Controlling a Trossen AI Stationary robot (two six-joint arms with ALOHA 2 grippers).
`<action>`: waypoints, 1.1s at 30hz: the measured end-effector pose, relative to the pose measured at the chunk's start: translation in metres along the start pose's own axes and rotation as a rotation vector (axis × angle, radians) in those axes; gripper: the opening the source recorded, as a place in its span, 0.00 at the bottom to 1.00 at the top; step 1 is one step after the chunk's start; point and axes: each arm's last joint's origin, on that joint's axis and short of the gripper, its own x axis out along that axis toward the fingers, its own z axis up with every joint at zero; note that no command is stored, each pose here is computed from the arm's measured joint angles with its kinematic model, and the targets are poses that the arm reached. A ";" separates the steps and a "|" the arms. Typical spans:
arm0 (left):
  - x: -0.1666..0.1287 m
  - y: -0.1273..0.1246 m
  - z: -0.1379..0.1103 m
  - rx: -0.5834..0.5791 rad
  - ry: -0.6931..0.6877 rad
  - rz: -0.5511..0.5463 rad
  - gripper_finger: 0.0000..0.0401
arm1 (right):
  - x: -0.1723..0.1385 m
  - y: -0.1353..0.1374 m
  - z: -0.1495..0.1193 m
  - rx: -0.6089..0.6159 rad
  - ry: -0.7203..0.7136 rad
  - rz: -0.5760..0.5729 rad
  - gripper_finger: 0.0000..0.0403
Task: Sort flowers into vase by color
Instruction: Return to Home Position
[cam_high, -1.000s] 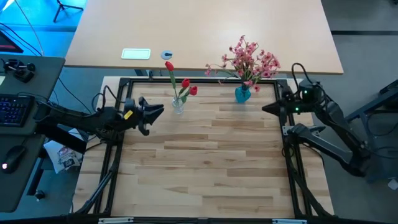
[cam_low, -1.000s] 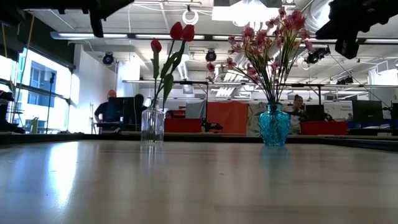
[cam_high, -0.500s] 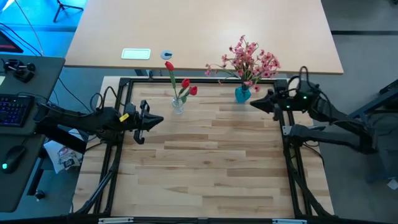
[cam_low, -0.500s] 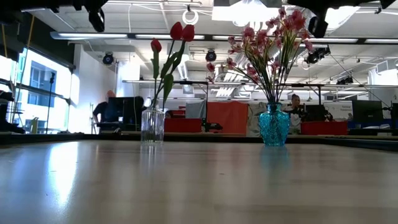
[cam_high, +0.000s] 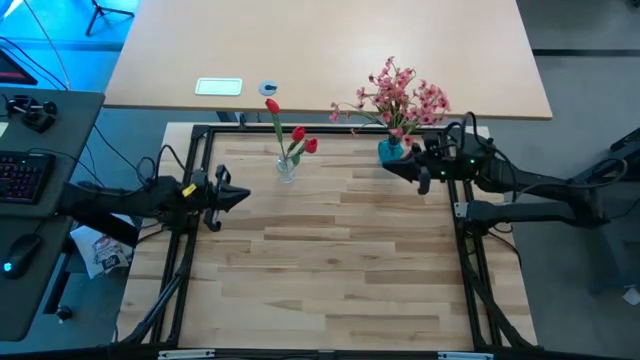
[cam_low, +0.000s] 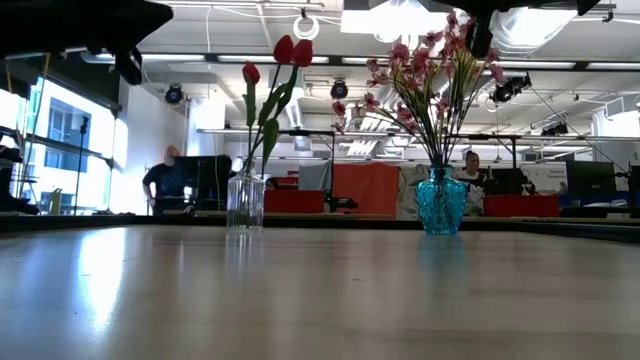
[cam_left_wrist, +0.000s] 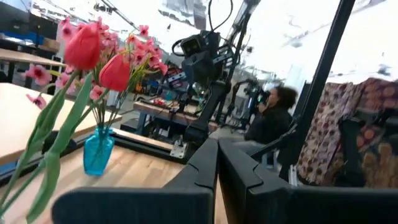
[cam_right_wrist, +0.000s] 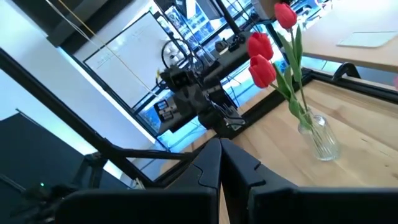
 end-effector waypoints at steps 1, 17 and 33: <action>-0.002 0.001 -0.004 -0.013 -0.010 -0.002 0.00 | 0.001 0.000 0.000 0.000 -0.001 0.000 0.00; -0.016 0.012 -0.035 -0.078 0.017 0.030 0.00 | 0.034 -0.001 -0.025 0.027 0.126 -0.021 0.00; -0.017 0.015 -0.046 -0.056 0.127 0.071 0.00 | -0.009 0.020 -0.039 -0.171 0.283 0.042 0.00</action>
